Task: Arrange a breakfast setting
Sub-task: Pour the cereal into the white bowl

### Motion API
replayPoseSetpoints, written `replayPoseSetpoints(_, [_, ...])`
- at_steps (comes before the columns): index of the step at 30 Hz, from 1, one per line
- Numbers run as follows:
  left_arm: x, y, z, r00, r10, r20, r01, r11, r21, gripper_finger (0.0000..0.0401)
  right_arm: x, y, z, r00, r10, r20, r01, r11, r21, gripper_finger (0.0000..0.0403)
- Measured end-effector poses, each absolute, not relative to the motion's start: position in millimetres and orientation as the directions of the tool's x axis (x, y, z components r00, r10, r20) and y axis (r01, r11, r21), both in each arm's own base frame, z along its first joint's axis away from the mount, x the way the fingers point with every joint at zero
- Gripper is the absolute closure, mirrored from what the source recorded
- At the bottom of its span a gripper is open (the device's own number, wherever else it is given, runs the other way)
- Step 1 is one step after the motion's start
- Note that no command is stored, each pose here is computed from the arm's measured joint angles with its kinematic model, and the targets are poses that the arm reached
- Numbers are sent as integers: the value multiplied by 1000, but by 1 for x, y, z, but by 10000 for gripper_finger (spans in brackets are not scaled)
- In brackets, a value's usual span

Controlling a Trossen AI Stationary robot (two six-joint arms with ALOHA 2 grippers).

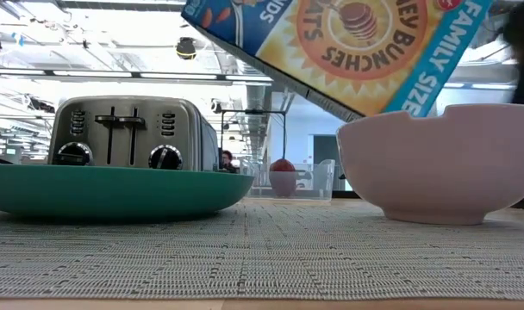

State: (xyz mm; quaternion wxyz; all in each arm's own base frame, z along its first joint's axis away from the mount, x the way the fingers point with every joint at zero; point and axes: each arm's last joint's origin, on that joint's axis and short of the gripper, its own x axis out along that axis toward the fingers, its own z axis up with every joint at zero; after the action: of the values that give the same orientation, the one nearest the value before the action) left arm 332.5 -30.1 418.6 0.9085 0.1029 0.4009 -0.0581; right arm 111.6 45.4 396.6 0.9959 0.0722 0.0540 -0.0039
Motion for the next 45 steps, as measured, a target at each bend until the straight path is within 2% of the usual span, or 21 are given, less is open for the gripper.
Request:
replayPoseSetpoints(4, [333,-32,419,680,-8,-733,149,980,128,401,112,45,397,994,0,-108,16,990,143,171])
replayPoseSetpoints(9, [332,-35,418,673,33,-739,159,969,188,401,111,45,397,994,0,-106,15,990,144,171])
replayPoseSetpoints(14, [333,-34,419,673,-81,-735,215,972,90,401,110,44,397,995,1,-101,14,989,146,171])
replayPoseSetpoints(31, [321,-33,422,648,-18,-761,187,973,136,401,110,44,397,995,0,-102,15,989,147,171])
replayPoseSetpoints(37, [301,-36,430,725,-33,-688,186,971,150,401,110,44,397,995,1,-102,14,989,145,171])
replayPoseSetpoints(41, [286,-31,417,746,-17,-666,152,978,146,401,110,44,397,995,1,-103,14,989,145,171])
replayPoseSetpoints(45, [266,-28,407,827,-24,-562,122,983,137,401,110,44,397,995,0,-100,14,989,147,171])
